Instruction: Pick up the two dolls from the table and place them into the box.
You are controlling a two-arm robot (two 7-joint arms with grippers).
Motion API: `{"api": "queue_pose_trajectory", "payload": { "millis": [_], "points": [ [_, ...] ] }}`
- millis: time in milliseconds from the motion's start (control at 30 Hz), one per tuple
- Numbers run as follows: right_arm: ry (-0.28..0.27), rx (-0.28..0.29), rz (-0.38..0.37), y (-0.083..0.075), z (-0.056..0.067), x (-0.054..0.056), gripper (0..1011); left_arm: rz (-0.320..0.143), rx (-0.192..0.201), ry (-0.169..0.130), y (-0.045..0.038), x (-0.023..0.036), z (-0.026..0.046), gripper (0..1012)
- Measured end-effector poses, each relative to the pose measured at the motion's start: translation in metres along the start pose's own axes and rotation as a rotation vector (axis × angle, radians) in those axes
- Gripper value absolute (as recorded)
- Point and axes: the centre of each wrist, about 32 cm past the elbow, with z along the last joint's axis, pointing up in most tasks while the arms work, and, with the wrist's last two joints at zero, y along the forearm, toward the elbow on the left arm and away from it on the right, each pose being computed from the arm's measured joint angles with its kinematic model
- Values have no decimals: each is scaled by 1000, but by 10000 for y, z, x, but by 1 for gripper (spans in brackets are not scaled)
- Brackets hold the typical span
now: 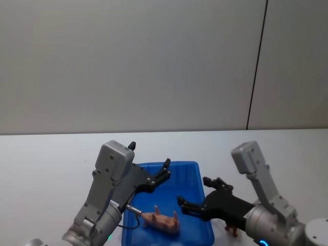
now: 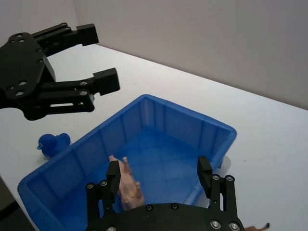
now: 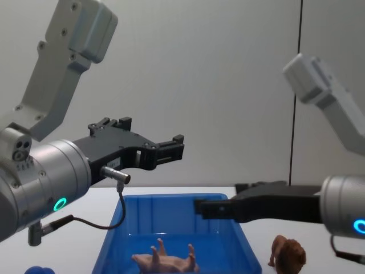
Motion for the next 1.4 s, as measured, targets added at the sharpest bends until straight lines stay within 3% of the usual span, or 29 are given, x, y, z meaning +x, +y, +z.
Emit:
{"api": "queue_pose_trajectory", "payload": {
  "millis": [100,467,867,1400],
  "points": [
    [-3,9,-25,-72,-19,33,1001,0,0,0,0,0,0,1001],
    [-4,28,-116,-366,-127,112,1001,0,0,0,0,0,0,1001],
    [32,-8,-170,-588,-252,167,1001,0,0,0,0,0,0,1001],
    [72,-98,-172,-551,-455,245,1001,0,0,0,0,0,0,1001]
  ]
}}
